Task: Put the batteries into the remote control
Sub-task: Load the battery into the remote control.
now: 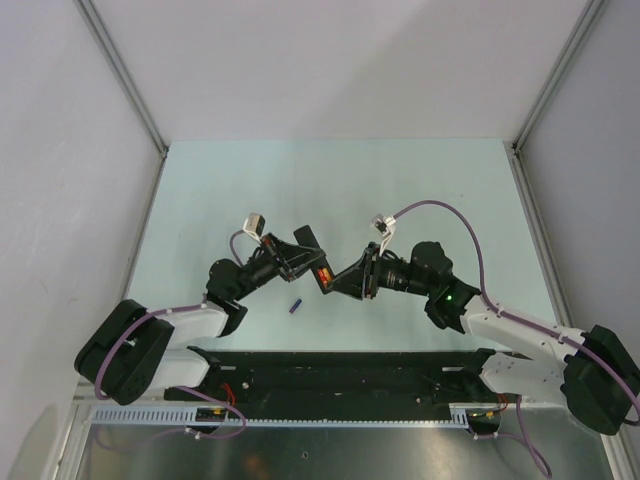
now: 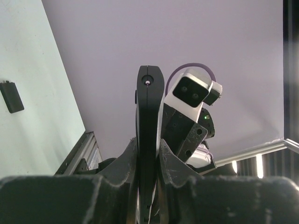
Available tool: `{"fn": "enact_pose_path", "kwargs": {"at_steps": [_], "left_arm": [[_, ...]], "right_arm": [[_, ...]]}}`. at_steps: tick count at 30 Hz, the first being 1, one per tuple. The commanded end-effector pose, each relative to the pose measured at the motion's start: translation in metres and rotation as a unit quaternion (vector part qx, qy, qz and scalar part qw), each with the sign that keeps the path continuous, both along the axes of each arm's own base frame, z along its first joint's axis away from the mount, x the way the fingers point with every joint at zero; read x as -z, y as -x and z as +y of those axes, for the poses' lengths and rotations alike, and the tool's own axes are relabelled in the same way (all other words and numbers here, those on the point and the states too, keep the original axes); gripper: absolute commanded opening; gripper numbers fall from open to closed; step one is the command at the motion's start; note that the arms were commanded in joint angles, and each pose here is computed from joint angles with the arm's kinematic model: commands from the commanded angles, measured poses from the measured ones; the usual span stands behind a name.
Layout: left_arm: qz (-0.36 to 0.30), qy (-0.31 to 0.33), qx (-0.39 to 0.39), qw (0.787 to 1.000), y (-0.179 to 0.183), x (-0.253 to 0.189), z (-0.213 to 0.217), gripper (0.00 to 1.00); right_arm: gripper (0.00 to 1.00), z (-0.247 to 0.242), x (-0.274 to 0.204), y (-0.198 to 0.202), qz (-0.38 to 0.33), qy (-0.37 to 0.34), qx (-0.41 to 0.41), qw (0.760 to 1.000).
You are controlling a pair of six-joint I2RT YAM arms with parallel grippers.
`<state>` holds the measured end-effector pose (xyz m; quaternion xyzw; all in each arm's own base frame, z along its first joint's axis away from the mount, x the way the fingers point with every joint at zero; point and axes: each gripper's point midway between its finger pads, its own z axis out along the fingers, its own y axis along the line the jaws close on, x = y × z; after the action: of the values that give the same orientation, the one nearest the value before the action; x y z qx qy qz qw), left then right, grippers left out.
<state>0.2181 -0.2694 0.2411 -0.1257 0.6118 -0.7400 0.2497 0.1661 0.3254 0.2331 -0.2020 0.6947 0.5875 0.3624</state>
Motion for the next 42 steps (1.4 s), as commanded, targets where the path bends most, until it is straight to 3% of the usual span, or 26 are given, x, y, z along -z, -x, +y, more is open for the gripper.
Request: {"fn": "enact_pose_path", "kwargs": {"at_steps": [1, 7, 9, 17, 19, 20, 23, 28, 39, 42], "left_arm": [[-0.038, 0.020, 0.050, 0.998, 0.028, -0.019, -0.006, 0.00], [-0.039, 0.018, 0.048, 0.998, 0.028, -0.018, -0.006, 0.00], [-0.040, 0.017, 0.046, 0.998, 0.027, -0.018, -0.006, 0.00], [-0.046, 0.012, 0.041, 0.998, 0.024, -0.016, -0.007, 0.00], [-0.046, 0.010, 0.040, 0.998, 0.022, -0.015, -0.008, 0.00], [-0.047, 0.009, 0.040, 0.998, 0.022, -0.015, -0.008, 0.00], [-0.044, 0.005, 0.040, 0.998, 0.021, -0.011, -0.009, 0.00], [-0.040, 0.000, 0.038, 0.998, 0.019, -0.007, -0.010, 0.00], [-0.040, -0.006, 0.033, 0.999, 0.016, -0.003, -0.010, 0.00], [-0.042, -0.017, 0.025, 0.999, 0.013, 0.004, -0.006, 0.00]], "right_arm": [[0.26, 0.000, -0.010, -0.018, -0.010, -0.022, 0.031, 0.999], [0.11, 0.001, -0.006, -0.019, 0.007, -0.018, 0.031, 0.999], [0.00, 0.001, -0.002, -0.020, 0.014, -0.011, 0.035, 0.999], [0.00, -0.003, -0.001, -0.019, 0.022, 0.000, 0.041, 0.999], [0.08, -0.004, -0.005, -0.019, 0.026, -0.002, 0.044, 0.999], [0.19, -0.004, -0.006, -0.019, 0.031, -0.001, 0.045, 0.998], [0.36, -0.003, -0.013, -0.019, 0.040, -0.003, 0.045, 0.998], [0.53, -0.002, -0.023, -0.019, 0.047, -0.012, 0.047, 0.998], [0.56, -0.001, -0.027, -0.011, 0.048, -0.008, 0.024, 0.999], [0.61, -0.023, -0.031, -0.020, 0.016, 0.022, 0.084, 0.996]]}}
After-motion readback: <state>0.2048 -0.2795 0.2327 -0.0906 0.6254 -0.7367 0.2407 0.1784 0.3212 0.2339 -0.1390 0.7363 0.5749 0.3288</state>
